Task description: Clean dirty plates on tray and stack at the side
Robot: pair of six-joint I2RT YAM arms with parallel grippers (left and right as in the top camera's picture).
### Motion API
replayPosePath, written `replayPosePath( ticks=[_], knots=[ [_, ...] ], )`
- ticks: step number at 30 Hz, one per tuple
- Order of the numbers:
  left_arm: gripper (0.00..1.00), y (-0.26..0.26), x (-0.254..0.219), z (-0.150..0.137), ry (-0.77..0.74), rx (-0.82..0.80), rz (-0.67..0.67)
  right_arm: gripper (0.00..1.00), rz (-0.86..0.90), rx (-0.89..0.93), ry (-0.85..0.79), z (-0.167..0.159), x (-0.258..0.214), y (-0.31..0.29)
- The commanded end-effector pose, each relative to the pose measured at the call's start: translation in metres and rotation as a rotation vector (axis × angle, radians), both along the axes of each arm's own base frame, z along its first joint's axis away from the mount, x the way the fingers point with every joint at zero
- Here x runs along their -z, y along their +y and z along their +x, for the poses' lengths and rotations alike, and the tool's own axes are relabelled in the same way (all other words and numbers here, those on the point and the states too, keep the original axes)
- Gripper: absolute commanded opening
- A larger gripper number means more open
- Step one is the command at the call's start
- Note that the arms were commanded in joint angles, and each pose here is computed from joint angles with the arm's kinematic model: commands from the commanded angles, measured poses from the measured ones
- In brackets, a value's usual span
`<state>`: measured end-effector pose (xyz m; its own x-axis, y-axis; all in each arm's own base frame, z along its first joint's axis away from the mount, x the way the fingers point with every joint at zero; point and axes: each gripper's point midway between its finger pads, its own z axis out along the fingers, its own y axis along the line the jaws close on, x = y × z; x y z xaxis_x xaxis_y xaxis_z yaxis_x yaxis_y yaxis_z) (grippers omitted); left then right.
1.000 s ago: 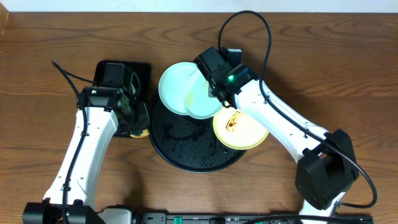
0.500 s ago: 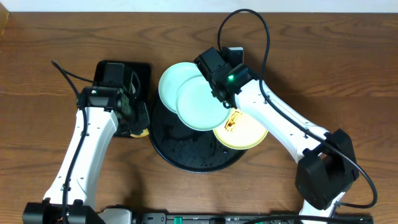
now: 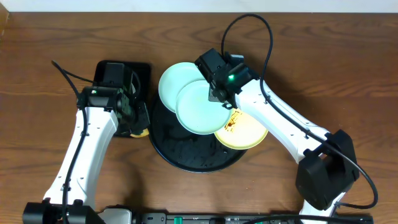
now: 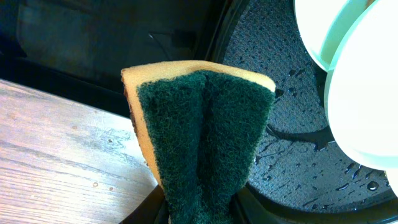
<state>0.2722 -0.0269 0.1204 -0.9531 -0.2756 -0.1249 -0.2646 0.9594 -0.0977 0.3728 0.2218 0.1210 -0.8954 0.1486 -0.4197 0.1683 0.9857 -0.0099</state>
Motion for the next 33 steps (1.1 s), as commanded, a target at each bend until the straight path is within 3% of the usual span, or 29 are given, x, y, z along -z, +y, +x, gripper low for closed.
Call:
replayPosePath(
  ticks=[1, 4, 14, 17, 28, 30, 33],
  knots=[
    [0.25, 0.003, -0.003, 0.002, -0.007, 0.013, 0.014, 0.66, 0.123, 0.087, 0.060, -0.013, 0.002, 0.007],
    [0.25, 0.003, -0.003, 0.002, -0.006, 0.013, 0.014, 0.54, 0.129, 0.110, 0.110, -0.025, 0.019, 0.005],
    [0.25, 0.003, -0.003, 0.002, -0.006, 0.013, 0.014, 0.49, 0.137, 0.137, 0.201, -0.049, 0.060, -0.001],
    [0.25, 0.003, -0.003, 0.002, -0.006, 0.013, 0.014, 0.39, 0.137, 0.136, 0.204, -0.050, 0.061, -0.001],
    [0.26, 0.003, -0.003, 0.000, 0.001, 0.014, 0.015, 0.38, 0.182, 0.127, 0.232, -0.061, 0.084, 0.006],
    [0.26, 0.003, -0.003, 0.000, 0.001, 0.014, 0.015, 0.30, 0.178, 0.128, 0.236, -0.063, 0.087, 0.004],
    [0.26, 0.003, -0.003, 0.000, 0.001, 0.014, 0.015, 0.01, 0.176, 0.129, 0.236, -0.064, 0.089, 0.003]
  ],
)
